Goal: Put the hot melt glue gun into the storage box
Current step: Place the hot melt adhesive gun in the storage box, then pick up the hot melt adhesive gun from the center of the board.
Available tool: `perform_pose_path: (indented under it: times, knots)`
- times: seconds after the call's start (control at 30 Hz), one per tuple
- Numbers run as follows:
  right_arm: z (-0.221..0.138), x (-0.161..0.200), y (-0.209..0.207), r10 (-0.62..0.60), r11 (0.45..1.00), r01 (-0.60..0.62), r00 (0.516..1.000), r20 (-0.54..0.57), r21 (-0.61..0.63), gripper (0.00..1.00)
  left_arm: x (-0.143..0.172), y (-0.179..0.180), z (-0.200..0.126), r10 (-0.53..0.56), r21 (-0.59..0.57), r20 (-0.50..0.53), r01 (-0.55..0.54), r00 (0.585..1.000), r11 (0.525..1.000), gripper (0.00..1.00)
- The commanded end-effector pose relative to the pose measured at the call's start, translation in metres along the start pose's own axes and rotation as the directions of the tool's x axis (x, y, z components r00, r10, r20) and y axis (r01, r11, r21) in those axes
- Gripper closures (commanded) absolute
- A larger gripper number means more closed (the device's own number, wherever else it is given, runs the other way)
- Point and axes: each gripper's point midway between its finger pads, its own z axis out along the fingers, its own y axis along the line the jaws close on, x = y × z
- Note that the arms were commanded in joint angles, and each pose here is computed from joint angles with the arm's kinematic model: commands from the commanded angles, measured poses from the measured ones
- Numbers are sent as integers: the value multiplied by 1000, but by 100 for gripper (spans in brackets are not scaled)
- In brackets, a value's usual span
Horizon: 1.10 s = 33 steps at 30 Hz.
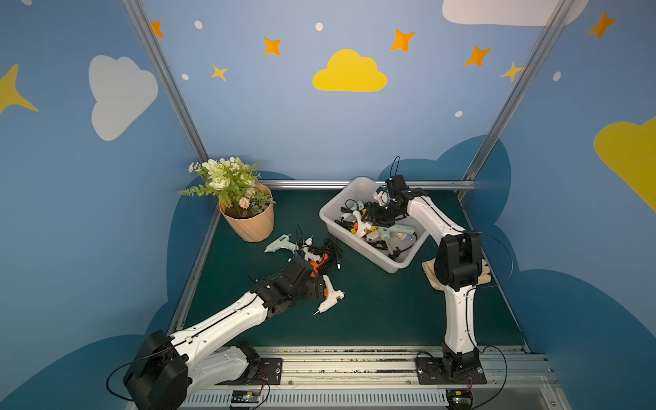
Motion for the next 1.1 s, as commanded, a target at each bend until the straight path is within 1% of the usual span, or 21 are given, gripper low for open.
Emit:
perform_pose_path:
  times: [0.0,0.13,0.23,0.4,0.57,0.7,0.8,0.9,1.07]
  knots:
    - [-37,5,8,-31,998,27,997,72,57,38,-5,-12,5,-76,20,-24,77,997,997,14]
    - [-60,16,3,-25,995,11,989,146,95,34,-8,-19,18,-89,-7,-59,88,994,996,17]
    - [-78,28,-3,-14,992,-12,978,208,122,29,-12,-24,30,-89,-44,-71,87,993,995,20]
    - [-106,46,-13,9,987,-57,952,307,148,17,-12,-30,49,-87,-139,-109,71,990,988,25]
    - [-132,61,-13,5,988,-63,927,376,142,11,-5,-24,65,-131,-271,-147,87,980,959,28]
    - [-145,70,-8,2,992,-53,915,404,115,8,-1,-23,78,-153,-324,-176,90,972,942,30]
    - [-152,76,-7,0,993,-50,911,412,110,8,4,-25,86,-165,-336,-195,92,967,937,33]
    - [-155,81,-7,-2,993,-48,909,417,109,7,5,-25,94,-172,-350,-200,94,965,932,39]
    - [-159,87,-7,0,994,-47,906,423,102,7,9,-17,101,-177,-407,-205,81,962,910,47]
